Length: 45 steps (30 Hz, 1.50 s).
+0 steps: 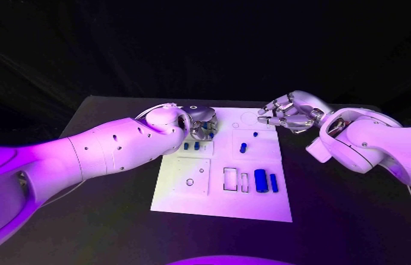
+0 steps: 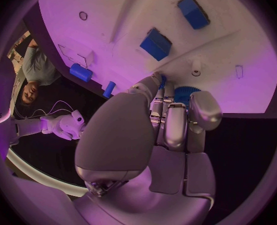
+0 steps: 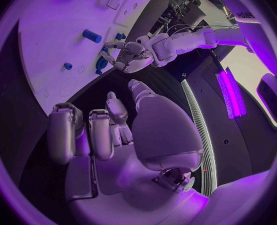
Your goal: Assemble the parts on the task board
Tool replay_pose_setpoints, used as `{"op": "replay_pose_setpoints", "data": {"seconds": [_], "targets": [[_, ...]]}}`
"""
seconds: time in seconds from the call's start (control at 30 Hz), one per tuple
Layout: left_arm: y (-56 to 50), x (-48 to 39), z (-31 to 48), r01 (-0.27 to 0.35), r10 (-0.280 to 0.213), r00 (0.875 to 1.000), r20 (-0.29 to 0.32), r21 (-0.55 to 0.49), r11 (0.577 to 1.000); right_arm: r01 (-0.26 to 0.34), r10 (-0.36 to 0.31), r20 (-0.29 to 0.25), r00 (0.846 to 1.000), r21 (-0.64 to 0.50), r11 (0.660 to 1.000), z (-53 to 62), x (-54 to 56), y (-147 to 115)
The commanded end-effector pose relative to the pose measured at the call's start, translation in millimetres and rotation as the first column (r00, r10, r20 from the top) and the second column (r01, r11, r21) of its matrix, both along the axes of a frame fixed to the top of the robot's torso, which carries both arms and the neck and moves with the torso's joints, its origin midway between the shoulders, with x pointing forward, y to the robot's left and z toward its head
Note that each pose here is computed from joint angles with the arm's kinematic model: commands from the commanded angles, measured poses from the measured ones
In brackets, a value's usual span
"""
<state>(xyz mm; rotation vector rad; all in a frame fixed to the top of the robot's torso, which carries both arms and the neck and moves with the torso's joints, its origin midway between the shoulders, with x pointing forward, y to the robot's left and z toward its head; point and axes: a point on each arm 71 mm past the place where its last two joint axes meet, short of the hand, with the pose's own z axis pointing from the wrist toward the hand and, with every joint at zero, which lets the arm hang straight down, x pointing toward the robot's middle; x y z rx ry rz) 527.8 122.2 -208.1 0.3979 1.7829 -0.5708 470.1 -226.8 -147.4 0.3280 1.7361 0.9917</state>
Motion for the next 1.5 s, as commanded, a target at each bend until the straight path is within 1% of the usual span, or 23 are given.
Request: {"op": "replay_pose_setpoints", "data": {"seconds": [0.03, 0.37, 0.63, 0.87, 1.0, 1.27, 1.4, 1.5], "targets": [[-0.5, -0.4, -3.2, 0.007, -0.007, 1.0, -0.024, 0.019, 1.0, -0.009, 0.009, 0.002, 1.0, 0.002, 1.0, 0.1, -0.6, 1.0], [-1.1, -0.2, -5.6, 0.009, -0.008, 0.999, -0.034, 0.014, 1.0, -0.011, 0.011, 0.002, 1.0, 0.003, 1.0, 0.2, -0.6, 1.7], [-1.2, -0.4, -4.2, 0.01, -0.011, 1.0, -0.026, -0.015, 1.0, -0.011, 0.011, 0.002, 1.0, 0.003, 1.0, 0.1, -0.4, 2.1], [4.0, -1.3, -1.2, -0.004, 0.003, 1.0, -0.028, -0.057, 0.998, -0.011, 0.011, 0.003, 1.0, 0.003, 1.0, 0.1, -0.2, 2.1], [8.7, -2.5, 4.0, -0.016, 0.014, 1.0, -0.026, -0.078, 0.997, -0.008, 0.008, 0.003, 1.0, 0.002, 1.0, 0.1, 0.1, 0.9], [22.2, -5.4, 20.2, -0.045, 0.042, 0.999, -0.021, -0.124, 0.991, 0.0, 0.0, 0.004, 1.0, 0.001, 1.0, 0.0, 0.7, -1.7], [32.9, -7.3, 27.5, -0.064, 0.061, 0.998, -0.027, -0.137, 0.989, 0.001, -0.001, 0.004, 1.0, 0.0, 1.0, -0.1, 0.9, -2.3], [43.0, -8.4, 30.4, -0.083, 0.079, 0.996, -0.035, -0.137, 0.987, 0.003, -0.003, 0.003, 1.0, 0.0, 1.0, -0.1, 0.8, -2.9]]}}
